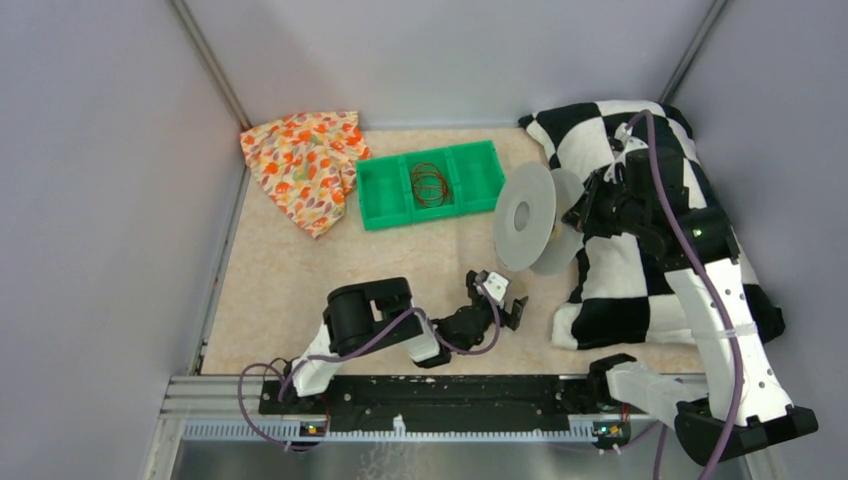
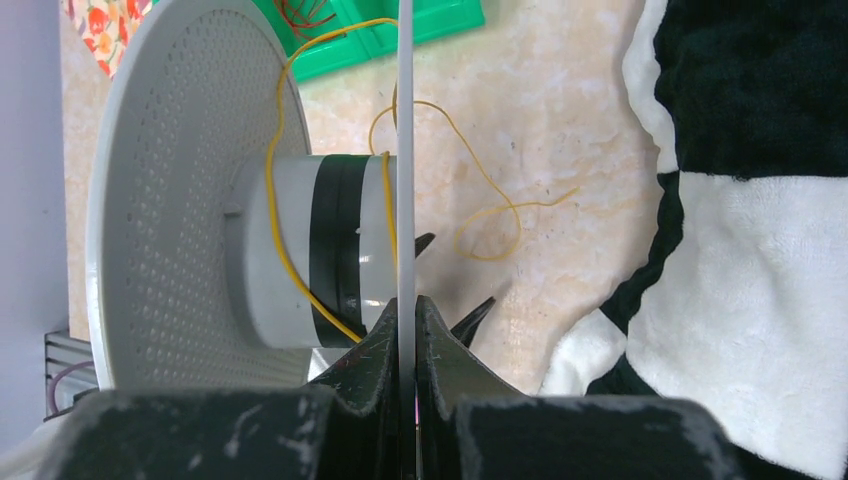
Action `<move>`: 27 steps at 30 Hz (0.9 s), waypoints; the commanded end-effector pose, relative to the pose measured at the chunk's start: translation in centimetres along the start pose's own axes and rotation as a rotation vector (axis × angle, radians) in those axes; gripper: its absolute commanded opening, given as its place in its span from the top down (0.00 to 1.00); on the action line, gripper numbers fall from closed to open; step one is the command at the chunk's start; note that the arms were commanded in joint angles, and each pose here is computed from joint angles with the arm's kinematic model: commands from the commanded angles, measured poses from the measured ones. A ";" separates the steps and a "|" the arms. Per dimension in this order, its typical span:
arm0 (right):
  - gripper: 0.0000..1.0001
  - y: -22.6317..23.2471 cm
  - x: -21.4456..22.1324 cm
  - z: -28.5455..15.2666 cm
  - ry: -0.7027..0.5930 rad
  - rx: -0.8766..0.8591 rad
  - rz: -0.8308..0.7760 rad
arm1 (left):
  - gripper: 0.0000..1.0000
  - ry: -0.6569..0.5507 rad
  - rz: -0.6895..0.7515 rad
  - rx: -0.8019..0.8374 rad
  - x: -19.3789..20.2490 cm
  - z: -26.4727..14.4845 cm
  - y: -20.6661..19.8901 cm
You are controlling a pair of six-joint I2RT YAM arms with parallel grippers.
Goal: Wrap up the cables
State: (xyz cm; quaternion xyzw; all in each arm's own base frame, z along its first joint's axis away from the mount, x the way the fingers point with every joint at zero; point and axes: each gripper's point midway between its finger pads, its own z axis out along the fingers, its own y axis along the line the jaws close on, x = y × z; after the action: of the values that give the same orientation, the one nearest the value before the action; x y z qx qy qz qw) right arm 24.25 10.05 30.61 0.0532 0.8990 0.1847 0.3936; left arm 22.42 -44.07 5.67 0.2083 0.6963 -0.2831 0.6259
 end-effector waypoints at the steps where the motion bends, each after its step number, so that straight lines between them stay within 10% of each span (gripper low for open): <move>1: 1.00 2.2 -3.2 -1.5 -0.111 -0.087 0.012 | 0.10 -0.062 -0.029 -0.053 -1.3 1.9 -0.4; 10: 1.00 2.6 -3.2 -1.7 -0.109 -0.107 0.018 | 0.39 -0.108 -0.024 -0.076 -1.9 2.2 0.6; 27: 1.00 2.5 -3.0 -2.1 -0.108 -0.103 0.024 | 0.44 -0.043 -0.023 0.002 0.8 3.3 1.8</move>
State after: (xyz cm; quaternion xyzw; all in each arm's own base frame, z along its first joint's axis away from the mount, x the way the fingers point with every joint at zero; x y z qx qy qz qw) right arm 24.15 10.61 30.82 0.0523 0.8990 0.2004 0.3859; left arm 26.21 -43.67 3.78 0.1969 0.6964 -0.2645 0.6375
